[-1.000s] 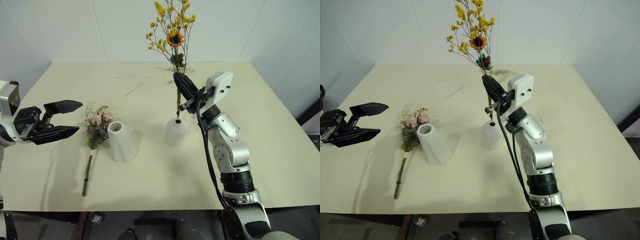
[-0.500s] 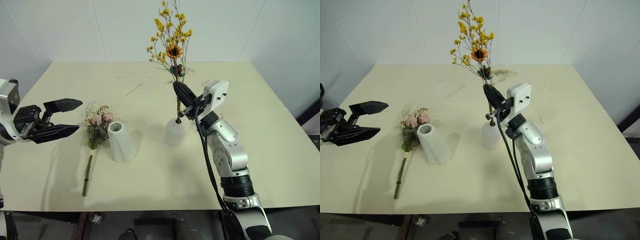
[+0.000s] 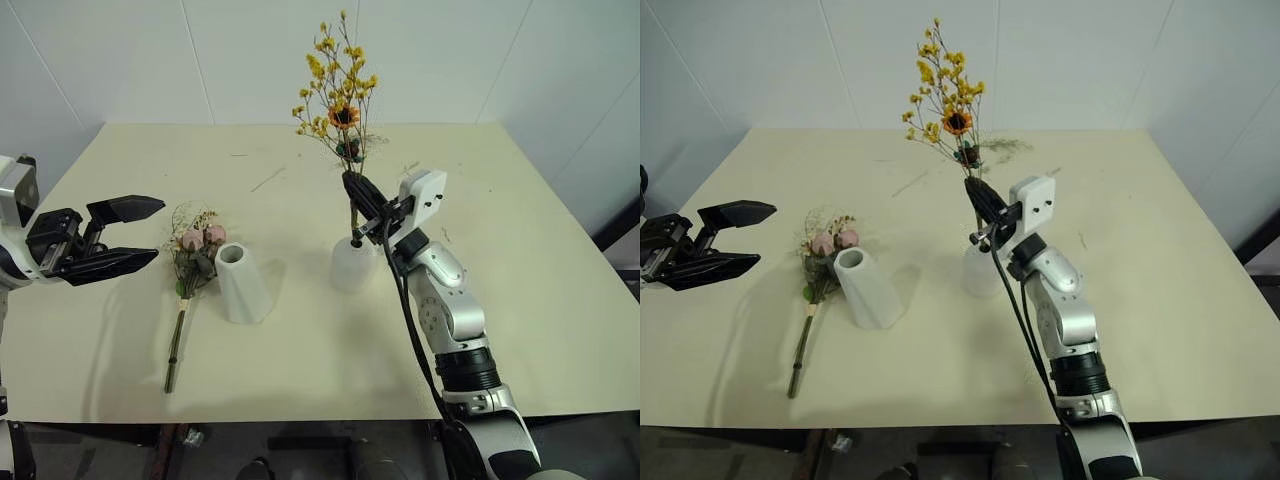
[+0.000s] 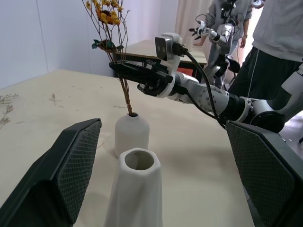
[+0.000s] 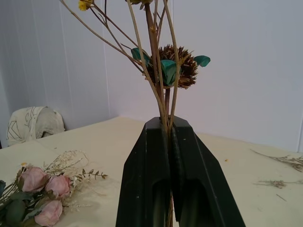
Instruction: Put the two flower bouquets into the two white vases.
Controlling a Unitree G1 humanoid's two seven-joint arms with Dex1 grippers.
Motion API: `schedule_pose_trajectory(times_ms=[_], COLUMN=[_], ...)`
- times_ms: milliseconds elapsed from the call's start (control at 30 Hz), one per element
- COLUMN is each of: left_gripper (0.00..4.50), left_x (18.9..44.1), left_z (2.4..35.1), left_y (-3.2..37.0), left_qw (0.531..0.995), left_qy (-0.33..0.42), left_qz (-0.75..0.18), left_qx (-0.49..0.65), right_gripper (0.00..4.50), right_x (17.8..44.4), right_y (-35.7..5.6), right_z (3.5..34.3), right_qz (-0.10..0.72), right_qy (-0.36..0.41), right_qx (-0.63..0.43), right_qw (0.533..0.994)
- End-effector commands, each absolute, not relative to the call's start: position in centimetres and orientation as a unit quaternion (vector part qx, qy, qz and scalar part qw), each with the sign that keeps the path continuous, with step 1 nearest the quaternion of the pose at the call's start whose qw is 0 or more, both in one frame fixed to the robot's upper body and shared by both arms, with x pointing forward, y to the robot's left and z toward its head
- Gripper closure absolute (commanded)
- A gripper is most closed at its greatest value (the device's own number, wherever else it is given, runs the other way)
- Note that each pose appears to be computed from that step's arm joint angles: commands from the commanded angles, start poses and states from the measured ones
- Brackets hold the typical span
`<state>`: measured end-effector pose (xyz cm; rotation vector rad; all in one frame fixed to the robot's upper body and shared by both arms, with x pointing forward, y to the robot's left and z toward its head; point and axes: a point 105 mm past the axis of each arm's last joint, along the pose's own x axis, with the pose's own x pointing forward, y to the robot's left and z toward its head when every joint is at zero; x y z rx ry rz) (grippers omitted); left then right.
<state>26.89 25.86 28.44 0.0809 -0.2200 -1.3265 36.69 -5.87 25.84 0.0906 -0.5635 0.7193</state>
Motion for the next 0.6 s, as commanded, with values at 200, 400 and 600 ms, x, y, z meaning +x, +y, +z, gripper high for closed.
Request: schedule_pose_trajectory(times_ms=[200,400,600], left_gripper=[0.00,0.00,0.00], left_x=[25.2,25.3,25.4], left_z=[29.2,29.2,29.1], left_y=[25.6,25.5,25.4], left_qw=[0.742,0.741,0.740], left_qy=[-0.111,-0.112,-0.112], left_qz=[-0.658,-0.659,-0.660], left_qx=[0.065,0.064,0.063], right_gripper=[4.44,4.44,4.44], right_x=[36.2,36.2,36.3], right_y=[-6.1,-5.9,-5.7], right_z=[24.7,23.6,22.6], right_qz=[0.353,0.359,0.362], right_qy=[-0.273,-0.262,-0.254], right_qx=[0.042,0.041,0.035], right_qw=[0.894,0.895,0.896])
